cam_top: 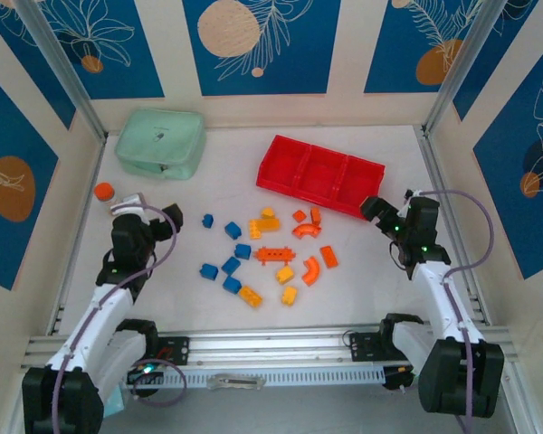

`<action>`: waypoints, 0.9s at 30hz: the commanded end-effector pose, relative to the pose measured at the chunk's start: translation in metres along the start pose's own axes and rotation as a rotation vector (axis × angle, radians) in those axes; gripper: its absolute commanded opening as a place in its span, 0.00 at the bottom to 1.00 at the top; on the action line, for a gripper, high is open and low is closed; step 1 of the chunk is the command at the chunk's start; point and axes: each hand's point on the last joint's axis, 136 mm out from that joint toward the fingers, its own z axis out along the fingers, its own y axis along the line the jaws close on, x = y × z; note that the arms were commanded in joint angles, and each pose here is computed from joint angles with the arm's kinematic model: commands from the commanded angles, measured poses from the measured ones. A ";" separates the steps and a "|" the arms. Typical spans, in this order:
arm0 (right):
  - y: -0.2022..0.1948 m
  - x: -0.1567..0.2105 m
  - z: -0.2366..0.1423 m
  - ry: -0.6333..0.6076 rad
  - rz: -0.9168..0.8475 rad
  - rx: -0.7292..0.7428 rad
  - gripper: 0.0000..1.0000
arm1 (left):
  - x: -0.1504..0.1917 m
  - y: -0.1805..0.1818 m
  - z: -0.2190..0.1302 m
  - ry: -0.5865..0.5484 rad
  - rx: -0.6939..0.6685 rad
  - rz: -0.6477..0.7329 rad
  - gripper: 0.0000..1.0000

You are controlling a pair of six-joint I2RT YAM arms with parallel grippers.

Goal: Sort the legos into containers by color
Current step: Pick up the lego from the bottom-center of the table.

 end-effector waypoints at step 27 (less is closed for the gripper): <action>0.084 0.192 -0.037 0.667 -0.531 0.017 0.99 | 0.106 -0.112 -0.066 0.455 0.395 -0.034 0.99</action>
